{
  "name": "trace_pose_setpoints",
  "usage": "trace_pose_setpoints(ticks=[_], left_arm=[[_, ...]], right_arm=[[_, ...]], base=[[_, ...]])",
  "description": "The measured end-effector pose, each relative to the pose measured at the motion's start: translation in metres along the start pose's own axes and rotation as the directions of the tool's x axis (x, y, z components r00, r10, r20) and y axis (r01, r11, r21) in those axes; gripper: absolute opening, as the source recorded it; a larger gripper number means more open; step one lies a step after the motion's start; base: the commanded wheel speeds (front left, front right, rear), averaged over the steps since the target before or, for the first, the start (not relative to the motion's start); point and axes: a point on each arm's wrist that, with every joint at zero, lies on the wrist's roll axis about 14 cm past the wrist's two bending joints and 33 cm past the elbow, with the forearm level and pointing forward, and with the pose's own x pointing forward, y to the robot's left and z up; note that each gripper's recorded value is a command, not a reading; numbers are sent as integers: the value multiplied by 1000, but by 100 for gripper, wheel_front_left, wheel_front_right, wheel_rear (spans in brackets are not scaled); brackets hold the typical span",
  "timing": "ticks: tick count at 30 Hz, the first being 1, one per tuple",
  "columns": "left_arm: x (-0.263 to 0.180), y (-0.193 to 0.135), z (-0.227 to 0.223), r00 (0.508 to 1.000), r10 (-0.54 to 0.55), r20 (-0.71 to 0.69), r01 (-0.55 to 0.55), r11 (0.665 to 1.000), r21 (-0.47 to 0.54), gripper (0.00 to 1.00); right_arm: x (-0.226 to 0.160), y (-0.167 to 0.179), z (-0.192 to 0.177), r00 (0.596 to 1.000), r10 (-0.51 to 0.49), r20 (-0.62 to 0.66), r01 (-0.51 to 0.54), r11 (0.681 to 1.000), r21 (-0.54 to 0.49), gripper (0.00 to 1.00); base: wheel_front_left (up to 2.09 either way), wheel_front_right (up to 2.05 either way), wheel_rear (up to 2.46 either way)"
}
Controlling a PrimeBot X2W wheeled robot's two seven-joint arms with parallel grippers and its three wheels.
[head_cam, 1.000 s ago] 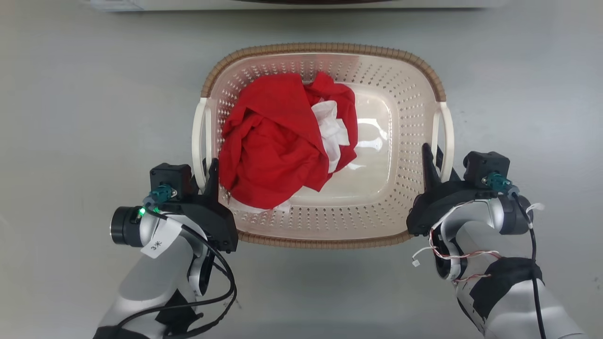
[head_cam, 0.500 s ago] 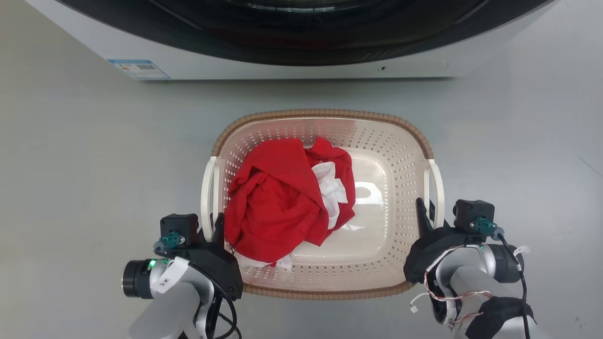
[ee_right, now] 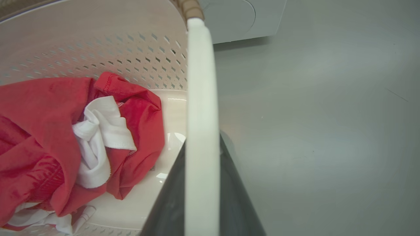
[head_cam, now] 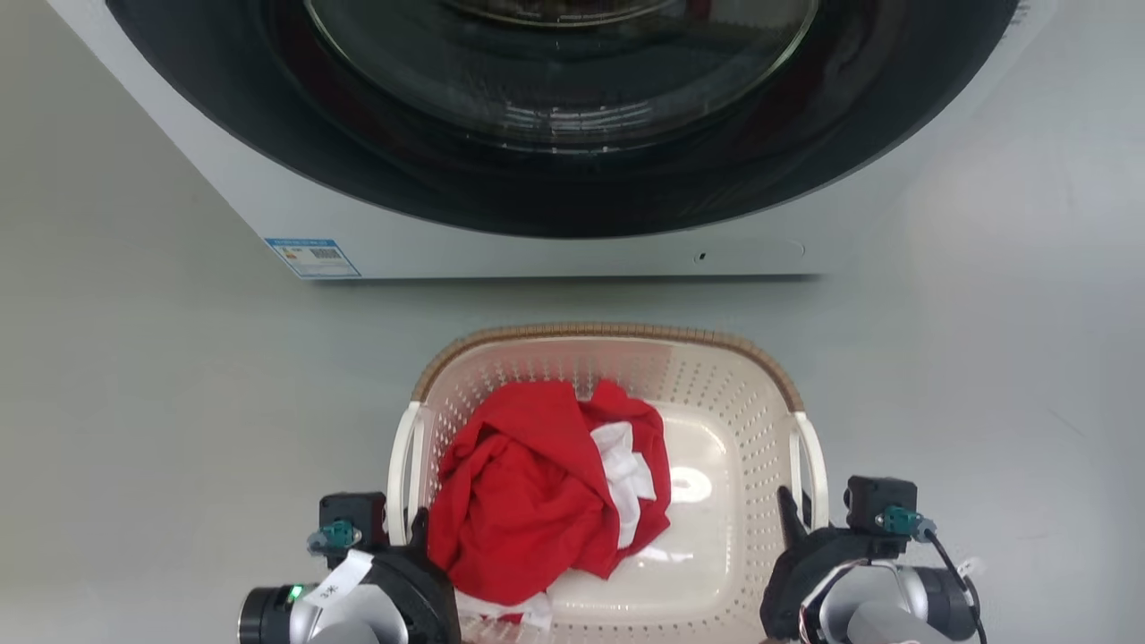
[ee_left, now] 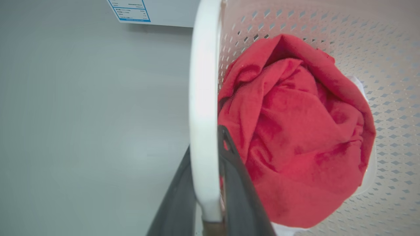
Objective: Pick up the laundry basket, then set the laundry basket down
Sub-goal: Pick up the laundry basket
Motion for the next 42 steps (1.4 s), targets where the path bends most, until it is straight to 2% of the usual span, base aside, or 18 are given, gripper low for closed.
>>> trace_pose_setpoints(ticks=[15,34,42], left_arm=[[-53,-11,-35,997,-20,-73,21,1000,8,0],[-94,-12,-64,993,-22,-112,25,999,22,0],[-99,-12,-65,994,-20,-106,23,999,30,0]], right_arm=[[-59,9,-35,994,-7,-108,10,1000,28,0],[-104,23,-64,988,15,-156,-8,999,46,0],[-109,25,-64,988,19,-154,-11,999,53,0]], base=[[0,0,0],[0,0,0],[0,0,0]])
